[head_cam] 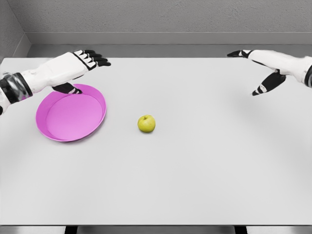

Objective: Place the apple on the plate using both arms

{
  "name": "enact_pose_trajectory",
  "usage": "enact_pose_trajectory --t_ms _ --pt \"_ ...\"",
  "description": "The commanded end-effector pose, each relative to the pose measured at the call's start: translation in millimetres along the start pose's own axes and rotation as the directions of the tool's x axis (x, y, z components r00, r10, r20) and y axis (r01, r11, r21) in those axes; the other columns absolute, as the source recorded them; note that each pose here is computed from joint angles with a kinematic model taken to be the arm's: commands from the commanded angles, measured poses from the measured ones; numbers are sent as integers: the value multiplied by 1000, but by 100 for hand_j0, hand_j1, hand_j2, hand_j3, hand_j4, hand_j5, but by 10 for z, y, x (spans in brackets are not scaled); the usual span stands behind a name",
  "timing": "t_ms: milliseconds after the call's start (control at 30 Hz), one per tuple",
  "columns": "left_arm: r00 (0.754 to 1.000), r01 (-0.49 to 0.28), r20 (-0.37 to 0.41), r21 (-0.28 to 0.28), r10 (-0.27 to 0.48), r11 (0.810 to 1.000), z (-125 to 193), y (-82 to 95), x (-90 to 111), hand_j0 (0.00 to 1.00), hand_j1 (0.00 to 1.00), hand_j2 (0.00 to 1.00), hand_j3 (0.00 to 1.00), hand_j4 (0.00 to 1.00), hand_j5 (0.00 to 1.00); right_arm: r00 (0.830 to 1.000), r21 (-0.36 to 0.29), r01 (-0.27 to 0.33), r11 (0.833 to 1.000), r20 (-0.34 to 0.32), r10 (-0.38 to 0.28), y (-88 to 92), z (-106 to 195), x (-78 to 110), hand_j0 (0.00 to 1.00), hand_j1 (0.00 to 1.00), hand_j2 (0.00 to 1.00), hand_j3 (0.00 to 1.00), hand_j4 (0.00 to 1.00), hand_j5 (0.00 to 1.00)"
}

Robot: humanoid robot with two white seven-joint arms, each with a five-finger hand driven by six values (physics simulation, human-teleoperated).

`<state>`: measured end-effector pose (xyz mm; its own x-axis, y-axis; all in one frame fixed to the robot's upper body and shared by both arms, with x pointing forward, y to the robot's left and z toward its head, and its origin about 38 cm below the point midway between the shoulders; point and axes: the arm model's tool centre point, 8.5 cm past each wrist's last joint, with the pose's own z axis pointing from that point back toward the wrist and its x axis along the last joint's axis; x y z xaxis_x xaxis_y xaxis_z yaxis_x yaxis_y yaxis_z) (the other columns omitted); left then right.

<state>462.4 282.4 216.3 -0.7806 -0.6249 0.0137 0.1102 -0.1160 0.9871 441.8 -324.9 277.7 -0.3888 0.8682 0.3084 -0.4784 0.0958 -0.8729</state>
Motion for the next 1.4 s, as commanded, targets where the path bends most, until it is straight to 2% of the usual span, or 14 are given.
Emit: enact_pose_trajectory --t_ms 0,133,200,233,300,367,433,500,600,733,867,1000,1200,1367 --pt "990 -1 138 -84 13 996 -344 -177 445 100 100 100 100 100 100 992 -1 -118 993 53 118 -27 90 10 100 100 100 100 100 100" --pt "971 97 232 -158 -58 983 -672 -15 698 100 100 100 100 100 100 981 -23 -152 988 116 154 -34 141 62 100 100 100 100 100 100" --pt "952 200 263 -140 -159 970 -830 123 841 100 100 100 100 100 100 987 -36 -128 991 98 131 -23 201 -6 100 100 100 100 100 100" --pt "931 266 294 -141 -216 954 -950 167 965 100 100 100 100 100 100 987 -35 -125 992 95 128 -22 201 -18 100 100 100 100 100 100" --pt "912 311 329 -169 -244 935 -1027 166 1059 100 100 100 100 100 100 988 -30 -125 992 91 127 -8 209 -33 100 100 100 100 100 100" --pt "902 323 353 -174 -247 930 -1086 162 1143 100 100 100 100 100 100 989 -22 -123 992 80 125 11 225 -72 100 100 100 100 100 100" --pt "888 352 382 -202 -258 914 -1122 109 1205 100 100 100 100 100 100 989 -22 -122 992 78 123 13 227 -79 100 100 100 100 100 100" --pt "878 376 407 -260 -252 889 -1138 -8 1247 100 100 100 100 100 100 989 -22 -122 992 78 123 13 227 -79 100 100 100 100 100 100" --pt "880 374 409 -284 -241 883 -1133 -71 1238 100 100 100 100 100 100 990 -21 -117 993 75 119 17 222 -96 100 100 100 100 100 100" --pt "899 351 379 -322 -220 879 -1129 -151 1104 100 100 100 100 100 100 990 -20 -118 993 76 119 23 222 -93 100 100 100 100 100 100" --pt "898 353 382 -327 -219 877 -1161 -158 1109 100 100 100 100 100 100 990 -21 -118 993 77 120 23 222 -88 100 100 100 100 100 100" --pt "895 358 396 -364 -205 860 -1232 -268 1162 100 100 100 100 100 100 990 -20 -118 993 76 119 23 222 -93 100 100 100 100 100 100" --pt "891 365 404 -368 -206 856 -1238 -274 1179 100 100 100 100 100 100 989 -22 -120 993 78 121 16 223 -81 100 100 100 100 100 100" --pt "890 367 406 -372 -206 853 -1239 -287 1182 82 82 82 82 82 82 990 -21 -120 993 77 121 20 226 -86 100 100 100 100 100 100"
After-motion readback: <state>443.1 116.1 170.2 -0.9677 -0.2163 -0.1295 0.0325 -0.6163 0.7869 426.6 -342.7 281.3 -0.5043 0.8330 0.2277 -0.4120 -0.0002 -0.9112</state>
